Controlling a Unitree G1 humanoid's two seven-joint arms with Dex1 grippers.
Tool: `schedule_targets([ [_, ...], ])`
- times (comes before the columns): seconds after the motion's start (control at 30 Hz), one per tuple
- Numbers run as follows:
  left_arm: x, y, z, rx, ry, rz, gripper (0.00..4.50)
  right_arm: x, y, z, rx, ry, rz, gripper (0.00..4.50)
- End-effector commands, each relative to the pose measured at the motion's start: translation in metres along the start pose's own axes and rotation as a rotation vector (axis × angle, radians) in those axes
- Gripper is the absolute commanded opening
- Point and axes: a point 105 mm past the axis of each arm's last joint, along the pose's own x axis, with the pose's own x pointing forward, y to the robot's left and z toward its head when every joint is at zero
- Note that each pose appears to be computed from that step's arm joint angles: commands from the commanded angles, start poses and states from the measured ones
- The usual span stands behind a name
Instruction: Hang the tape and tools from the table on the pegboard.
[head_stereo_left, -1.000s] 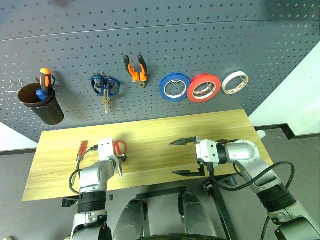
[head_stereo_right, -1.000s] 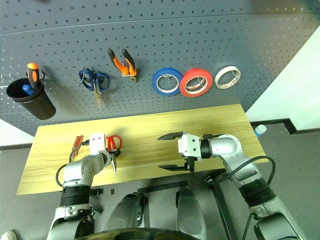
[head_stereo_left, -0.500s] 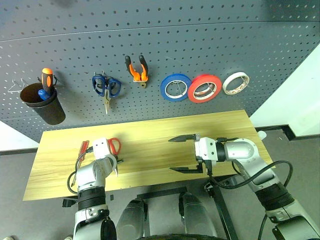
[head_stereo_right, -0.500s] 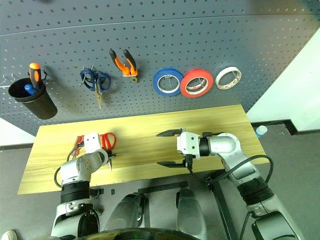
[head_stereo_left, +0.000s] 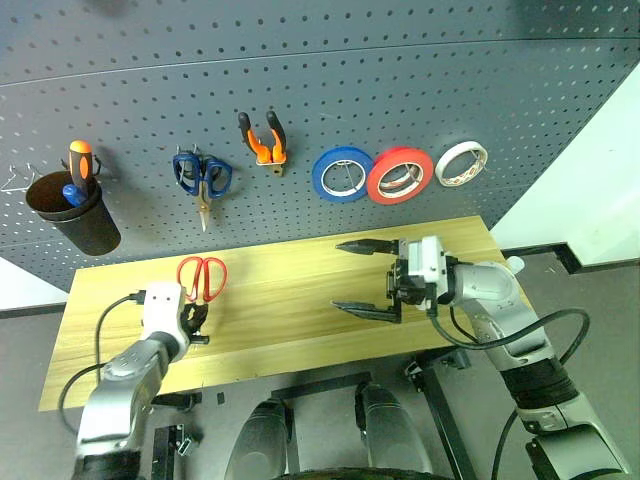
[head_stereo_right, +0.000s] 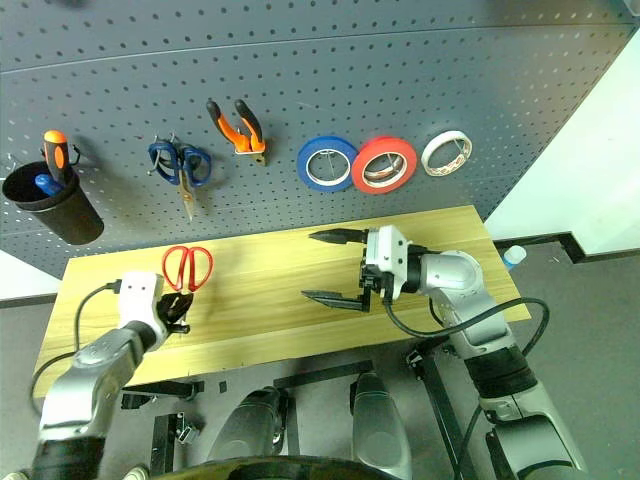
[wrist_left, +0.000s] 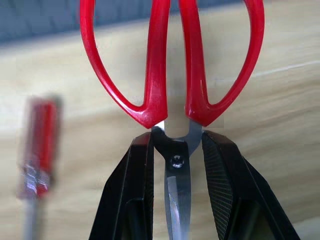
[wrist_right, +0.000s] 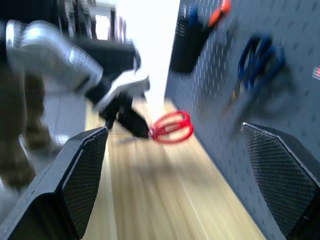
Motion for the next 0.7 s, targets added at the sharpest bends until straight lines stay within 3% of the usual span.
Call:
schedule_targets([
  [0.03, -0.019, 0.005, 0.066, -0.012, -0.36, -0.055, 1.05, 0.005, -0.002, 0.033, -0.03, -0.099, 0.044, 4.5],
  [0.23, -0.026, 0.004, 0.111, -0.012, -0.612, -0.099, 1.05, 0.011, 0.0, 0.048, -0.031, -0.135, 0.099, 4.5],
  [0.43, -0.008, -0.001, 0.128, 0.014, -0.645, -0.115, 1.05, 0.014, -0.002, 0.053, -0.055, -0.146, 0.103, 4.5],
  [0.7, 0.018, 0.002, 0.13, 0.047, -0.611, -0.082, 1.05, 0.013, -0.004, 0.049, -0.07, -0.125, 0.073, 4.5],
])
